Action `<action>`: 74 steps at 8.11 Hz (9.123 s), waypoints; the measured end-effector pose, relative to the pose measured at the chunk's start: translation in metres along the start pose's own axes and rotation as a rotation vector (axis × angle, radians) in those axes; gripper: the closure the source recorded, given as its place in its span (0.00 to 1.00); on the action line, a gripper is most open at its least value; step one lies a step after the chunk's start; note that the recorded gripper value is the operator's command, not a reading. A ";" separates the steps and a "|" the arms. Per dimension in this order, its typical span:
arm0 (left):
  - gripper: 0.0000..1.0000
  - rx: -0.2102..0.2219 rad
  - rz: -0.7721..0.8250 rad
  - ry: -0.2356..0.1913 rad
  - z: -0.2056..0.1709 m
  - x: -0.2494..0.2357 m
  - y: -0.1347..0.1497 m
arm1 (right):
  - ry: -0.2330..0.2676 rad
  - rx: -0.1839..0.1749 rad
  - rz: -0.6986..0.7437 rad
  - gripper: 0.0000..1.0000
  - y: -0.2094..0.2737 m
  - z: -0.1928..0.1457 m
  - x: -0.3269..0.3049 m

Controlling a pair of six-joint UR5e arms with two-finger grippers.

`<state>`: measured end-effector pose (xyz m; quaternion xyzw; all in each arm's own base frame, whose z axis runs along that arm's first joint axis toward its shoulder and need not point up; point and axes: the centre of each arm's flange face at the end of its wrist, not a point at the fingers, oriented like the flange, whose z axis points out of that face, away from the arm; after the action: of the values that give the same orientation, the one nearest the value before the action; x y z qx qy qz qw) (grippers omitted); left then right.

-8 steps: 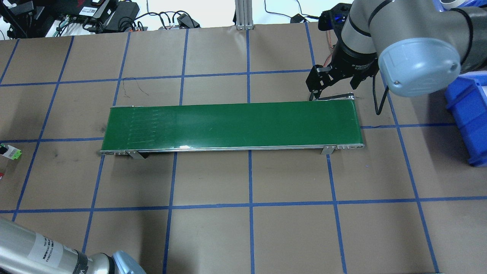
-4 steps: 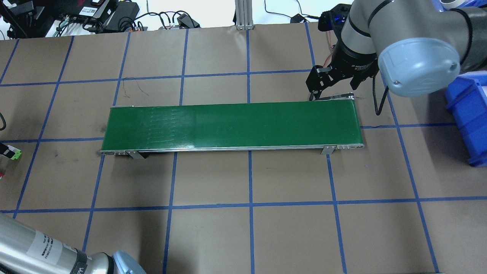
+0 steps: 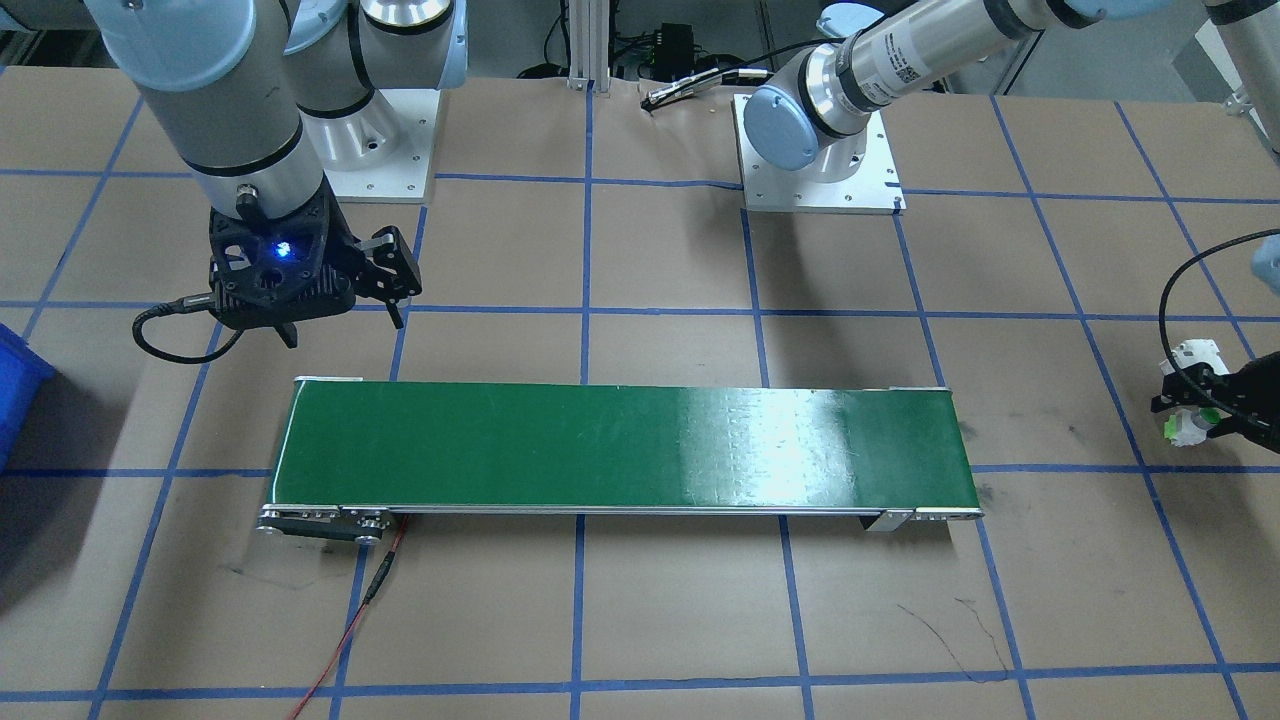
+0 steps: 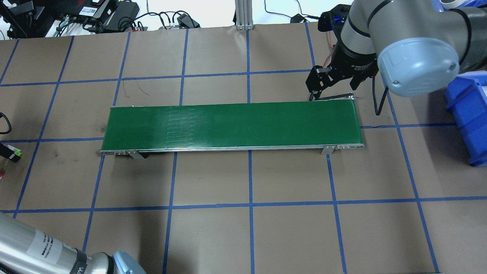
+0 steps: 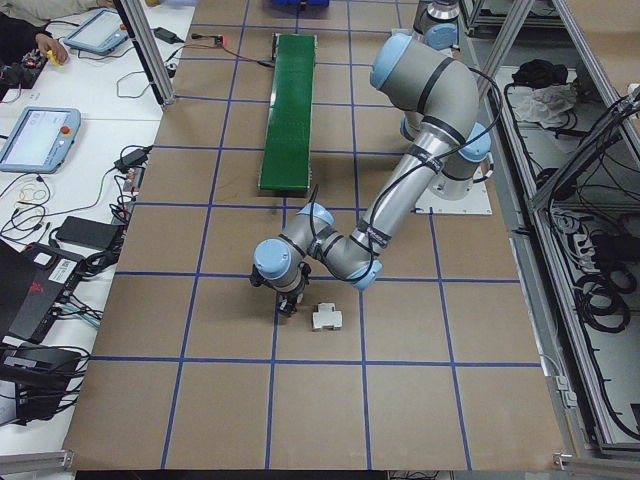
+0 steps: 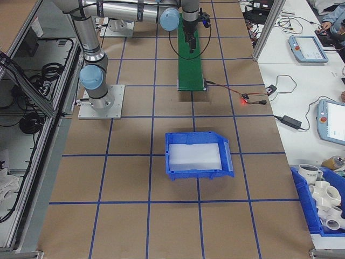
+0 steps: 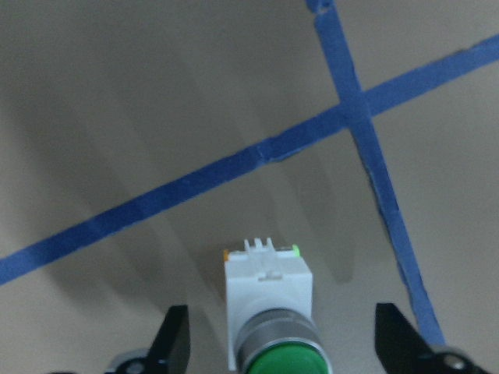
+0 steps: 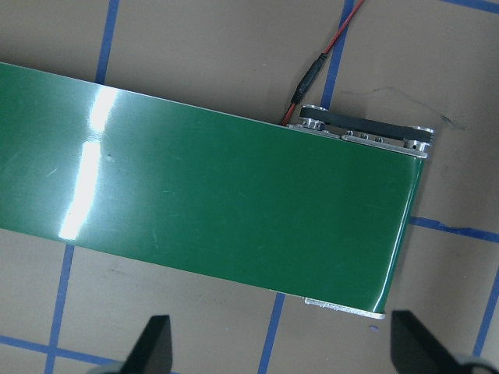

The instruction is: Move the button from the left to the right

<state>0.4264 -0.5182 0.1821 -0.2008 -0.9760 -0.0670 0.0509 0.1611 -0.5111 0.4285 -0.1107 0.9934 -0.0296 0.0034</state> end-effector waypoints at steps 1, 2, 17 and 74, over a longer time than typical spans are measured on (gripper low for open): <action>1.00 0.000 -0.004 0.001 0.000 0.000 0.000 | 0.000 -0.001 0.000 0.00 0.000 0.001 0.000; 1.00 0.001 -0.005 -0.002 -0.002 0.000 0.000 | -0.001 -0.001 -0.001 0.00 0.000 0.001 0.000; 1.00 0.134 -0.320 -0.091 -0.160 0.298 -0.185 | 0.001 0.001 -0.003 0.00 -0.001 0.002 0.001; 0.00 0.152 -0.543 -0.041 -0.269 0.460 -0.158 | -0.015 -0.157 0.334 1.00 -0.003 0.017 0.209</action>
<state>-0.0375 -0.5259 0.4879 0.0711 -0.9971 -0.0006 0.0264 -0.0419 -0.5612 0.4115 0.0554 0.9972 0.0498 0.0070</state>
